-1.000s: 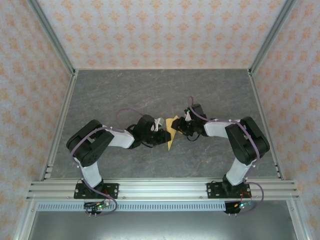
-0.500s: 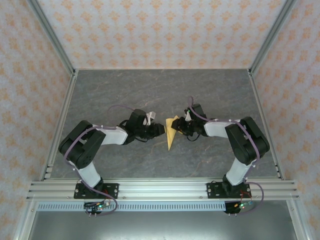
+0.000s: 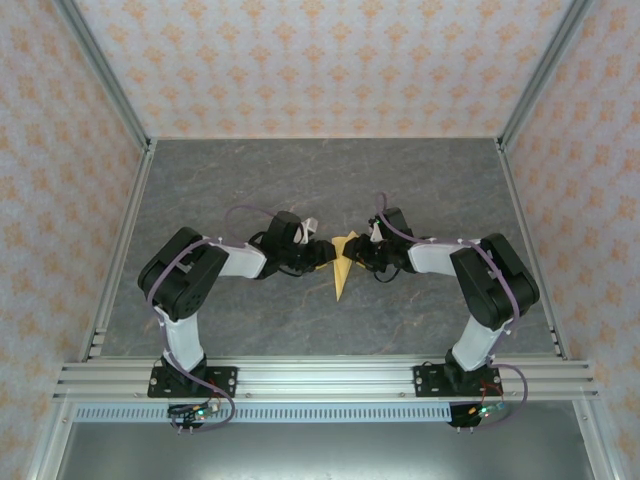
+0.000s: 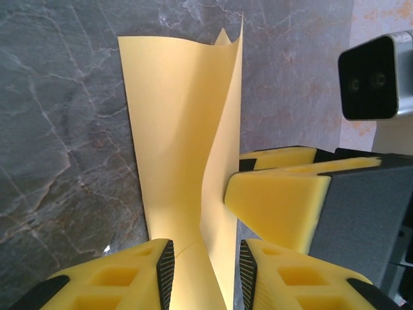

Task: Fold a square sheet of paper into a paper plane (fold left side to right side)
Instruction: Fold the wing for the fifth time at the center of the table.

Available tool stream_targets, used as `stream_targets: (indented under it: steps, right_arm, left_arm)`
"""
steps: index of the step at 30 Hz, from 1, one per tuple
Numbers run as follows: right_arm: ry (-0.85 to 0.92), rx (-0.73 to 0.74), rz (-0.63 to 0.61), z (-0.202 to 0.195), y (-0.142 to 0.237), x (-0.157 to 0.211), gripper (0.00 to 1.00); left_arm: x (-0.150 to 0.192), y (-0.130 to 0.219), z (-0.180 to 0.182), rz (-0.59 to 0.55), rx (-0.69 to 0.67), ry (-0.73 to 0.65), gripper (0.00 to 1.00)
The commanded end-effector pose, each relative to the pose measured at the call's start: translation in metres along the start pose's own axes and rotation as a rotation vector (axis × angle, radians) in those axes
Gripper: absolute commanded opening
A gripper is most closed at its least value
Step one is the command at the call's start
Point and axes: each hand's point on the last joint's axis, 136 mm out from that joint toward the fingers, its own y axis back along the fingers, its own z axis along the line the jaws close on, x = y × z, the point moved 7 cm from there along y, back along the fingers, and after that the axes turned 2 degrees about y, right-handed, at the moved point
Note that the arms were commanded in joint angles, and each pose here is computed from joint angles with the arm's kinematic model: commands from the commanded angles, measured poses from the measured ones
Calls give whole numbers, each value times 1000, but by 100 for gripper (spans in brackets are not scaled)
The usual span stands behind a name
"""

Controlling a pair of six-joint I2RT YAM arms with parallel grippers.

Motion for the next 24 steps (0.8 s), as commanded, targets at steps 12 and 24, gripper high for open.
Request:
stream_targets:
  steps: [12, 24]
  right_arm:
    - [-18, 94, 58, -22, -11, 13, 42]
    - [9, 35, -12, 4, 9, 1, 46]
  left_arm:
    - [-13, -12, -6, -1, 45, -3, 20]
    - [-15, -12, -1, -9, -7, -32, 0]
